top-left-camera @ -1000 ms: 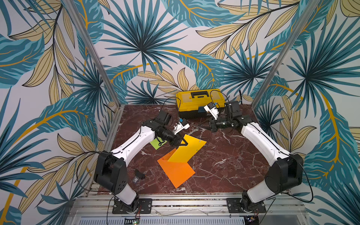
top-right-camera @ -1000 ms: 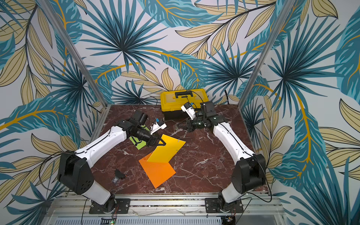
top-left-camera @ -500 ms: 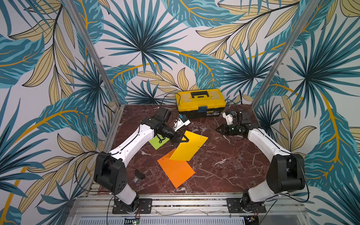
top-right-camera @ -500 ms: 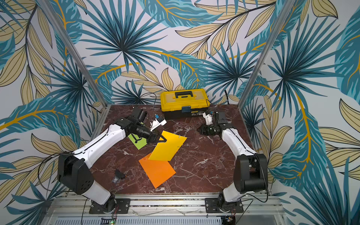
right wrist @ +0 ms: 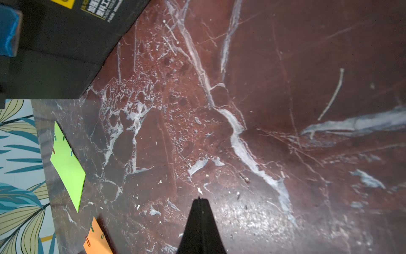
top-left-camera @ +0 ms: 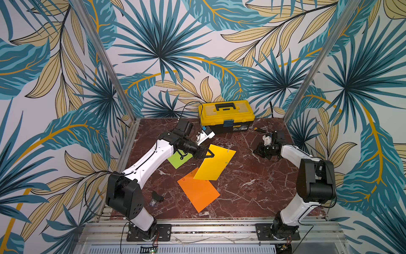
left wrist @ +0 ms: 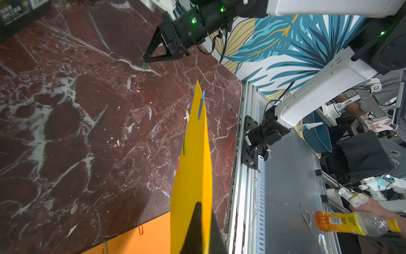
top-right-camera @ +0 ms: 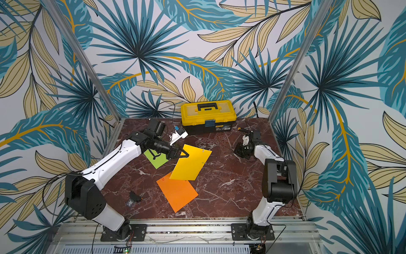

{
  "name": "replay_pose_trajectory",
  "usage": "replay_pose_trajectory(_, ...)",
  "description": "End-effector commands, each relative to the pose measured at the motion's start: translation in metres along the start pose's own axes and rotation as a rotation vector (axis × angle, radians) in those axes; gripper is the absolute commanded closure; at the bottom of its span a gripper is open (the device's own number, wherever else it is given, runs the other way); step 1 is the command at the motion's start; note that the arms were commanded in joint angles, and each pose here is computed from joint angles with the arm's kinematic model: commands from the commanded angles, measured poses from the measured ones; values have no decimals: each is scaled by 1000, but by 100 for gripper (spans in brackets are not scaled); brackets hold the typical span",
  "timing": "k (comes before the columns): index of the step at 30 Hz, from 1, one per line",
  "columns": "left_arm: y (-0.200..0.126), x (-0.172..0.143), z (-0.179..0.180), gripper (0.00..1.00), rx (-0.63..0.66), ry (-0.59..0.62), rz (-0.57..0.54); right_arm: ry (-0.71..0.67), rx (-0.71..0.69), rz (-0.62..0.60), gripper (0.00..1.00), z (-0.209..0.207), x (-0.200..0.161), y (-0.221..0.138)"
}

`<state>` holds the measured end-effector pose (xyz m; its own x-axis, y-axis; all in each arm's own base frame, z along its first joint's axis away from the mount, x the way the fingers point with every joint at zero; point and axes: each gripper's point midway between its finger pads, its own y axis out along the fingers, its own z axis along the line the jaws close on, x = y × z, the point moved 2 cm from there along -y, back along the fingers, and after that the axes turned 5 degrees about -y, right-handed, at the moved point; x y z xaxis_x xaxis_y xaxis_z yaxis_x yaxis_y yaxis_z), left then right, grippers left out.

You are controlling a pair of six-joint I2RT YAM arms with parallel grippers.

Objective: Unclip the paperclips from the documents
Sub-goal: Place the paper clip at the center of the board.

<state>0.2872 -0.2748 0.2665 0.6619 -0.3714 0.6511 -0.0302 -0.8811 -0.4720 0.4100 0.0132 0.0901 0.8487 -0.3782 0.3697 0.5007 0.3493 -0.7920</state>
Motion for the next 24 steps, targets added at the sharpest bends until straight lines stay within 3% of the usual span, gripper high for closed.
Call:
replay_pose_trajectory(1,-2,12,4,100,16,17,-57,50,-39,-7,100,-16,-2,6)
replay_pose_trajectory(20,-3,15,20,100,9,-18,-175,128,-83,52,100,-45,-20,20)
replay_pose_trajectory(24,-3,13,21,100,6,-21,-173,120,-92,69,94,-46,-22,20)
